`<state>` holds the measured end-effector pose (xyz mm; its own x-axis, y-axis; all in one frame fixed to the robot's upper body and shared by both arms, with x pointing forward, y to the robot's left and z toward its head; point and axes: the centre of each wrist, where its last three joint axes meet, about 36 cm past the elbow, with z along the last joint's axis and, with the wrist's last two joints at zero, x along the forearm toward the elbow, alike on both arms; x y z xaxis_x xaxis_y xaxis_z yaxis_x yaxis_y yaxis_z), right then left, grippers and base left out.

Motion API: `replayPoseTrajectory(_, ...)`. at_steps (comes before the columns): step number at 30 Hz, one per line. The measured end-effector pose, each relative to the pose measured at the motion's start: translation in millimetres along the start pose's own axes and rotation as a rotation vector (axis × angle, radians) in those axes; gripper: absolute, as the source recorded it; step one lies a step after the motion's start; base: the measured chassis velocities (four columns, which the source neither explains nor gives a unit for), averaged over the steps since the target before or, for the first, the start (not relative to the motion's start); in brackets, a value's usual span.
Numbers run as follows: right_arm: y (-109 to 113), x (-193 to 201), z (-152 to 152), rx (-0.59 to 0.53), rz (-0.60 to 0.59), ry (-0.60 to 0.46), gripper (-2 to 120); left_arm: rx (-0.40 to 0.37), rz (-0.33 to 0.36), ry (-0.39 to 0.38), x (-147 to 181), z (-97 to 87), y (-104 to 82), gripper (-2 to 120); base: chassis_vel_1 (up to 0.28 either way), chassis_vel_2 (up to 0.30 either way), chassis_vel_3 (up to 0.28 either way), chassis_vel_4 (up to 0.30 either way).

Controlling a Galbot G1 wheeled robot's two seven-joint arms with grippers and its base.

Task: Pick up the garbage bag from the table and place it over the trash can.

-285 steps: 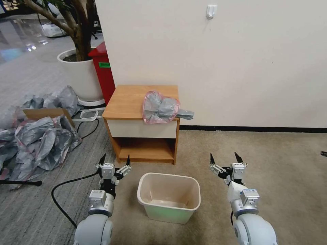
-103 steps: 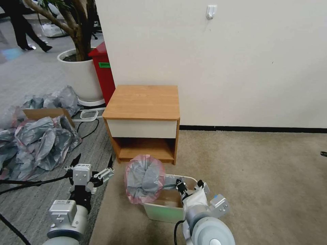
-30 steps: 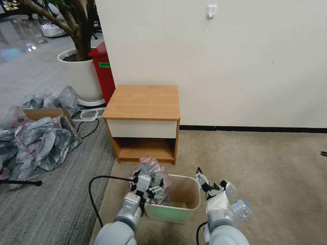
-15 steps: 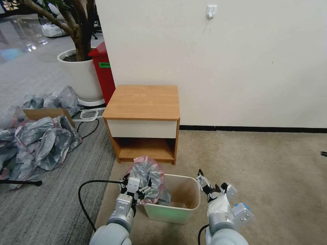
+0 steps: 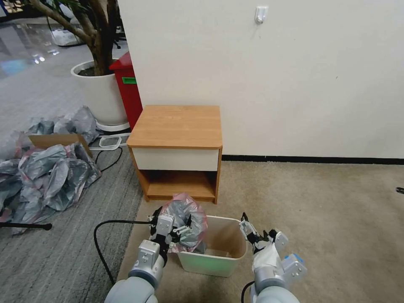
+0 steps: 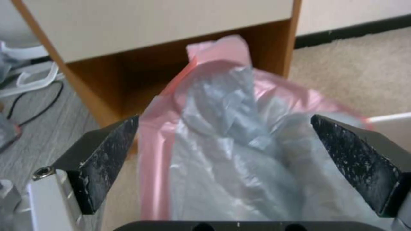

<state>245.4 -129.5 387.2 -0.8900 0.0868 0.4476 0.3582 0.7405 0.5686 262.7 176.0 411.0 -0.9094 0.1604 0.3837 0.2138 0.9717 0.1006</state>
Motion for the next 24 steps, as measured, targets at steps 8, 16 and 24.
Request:
replayPoseTrajectory(8,-1.9,1.1,0.2,0.013,0.002,0.016,100,0.026,-0.016,0.022,-1.1,2.6,-4.1,73,0.0,0.0,0.0,0.0)
replayPoseTrajectory(16,-3.8,-0.4,2.1,0.018,0.006,0.022,100,0.029,-0.025,0.047,-3.4,10.0,-5.7,62,0.0,0.0,0.0,0.0)
replayPoseTrajectory(24,-7.3,-3.7,1.5,0.021,0.018,0.015,100,0.024,-0.024,0.087,-5.9,24.2,-11.9,61,0.0,0.0,0.0,0.0)
